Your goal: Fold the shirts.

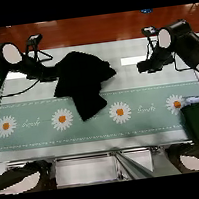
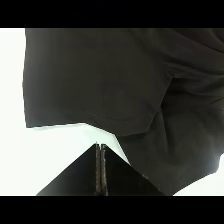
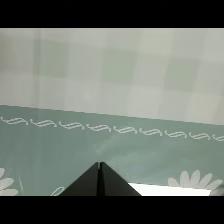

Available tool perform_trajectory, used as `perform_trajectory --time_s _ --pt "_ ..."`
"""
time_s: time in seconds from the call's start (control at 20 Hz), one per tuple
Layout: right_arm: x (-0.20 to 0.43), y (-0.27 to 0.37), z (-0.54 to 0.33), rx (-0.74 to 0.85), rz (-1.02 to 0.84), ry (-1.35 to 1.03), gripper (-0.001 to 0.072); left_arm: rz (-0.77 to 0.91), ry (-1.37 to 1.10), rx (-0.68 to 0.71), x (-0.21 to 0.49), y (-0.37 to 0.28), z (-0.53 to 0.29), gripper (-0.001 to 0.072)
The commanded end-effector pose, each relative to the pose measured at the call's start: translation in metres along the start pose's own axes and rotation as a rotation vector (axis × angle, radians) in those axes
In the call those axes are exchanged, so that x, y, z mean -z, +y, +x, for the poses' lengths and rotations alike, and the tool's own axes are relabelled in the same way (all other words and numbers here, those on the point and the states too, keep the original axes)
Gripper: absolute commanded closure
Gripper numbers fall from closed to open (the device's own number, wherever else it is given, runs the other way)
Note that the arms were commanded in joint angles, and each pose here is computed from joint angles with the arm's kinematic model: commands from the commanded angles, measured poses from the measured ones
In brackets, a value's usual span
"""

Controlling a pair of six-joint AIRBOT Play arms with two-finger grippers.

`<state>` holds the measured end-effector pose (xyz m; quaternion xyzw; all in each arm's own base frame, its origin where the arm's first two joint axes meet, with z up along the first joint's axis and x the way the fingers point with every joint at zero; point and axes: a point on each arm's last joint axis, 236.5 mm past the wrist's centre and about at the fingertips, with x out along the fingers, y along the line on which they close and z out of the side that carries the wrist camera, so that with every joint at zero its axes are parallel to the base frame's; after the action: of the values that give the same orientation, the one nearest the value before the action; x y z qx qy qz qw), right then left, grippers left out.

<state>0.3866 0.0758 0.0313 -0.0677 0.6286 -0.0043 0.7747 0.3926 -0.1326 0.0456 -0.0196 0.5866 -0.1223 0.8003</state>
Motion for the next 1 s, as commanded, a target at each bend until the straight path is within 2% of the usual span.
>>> perform_trajectory --time_s 0.0,0.95 --pt "0.0001 0.0003 0.0001 0.000 0.000 0.001 0.0690 0.001 0.000 0.000 0.0000 -0.0001 0.0000 0.0685" --pt "-0.0045 0.0013 0.0001 -0.004 -0.001 -0.019 0.0690 0.001 0.000 0.000 -0.0001 -0.0001 0.0000 0.0685"
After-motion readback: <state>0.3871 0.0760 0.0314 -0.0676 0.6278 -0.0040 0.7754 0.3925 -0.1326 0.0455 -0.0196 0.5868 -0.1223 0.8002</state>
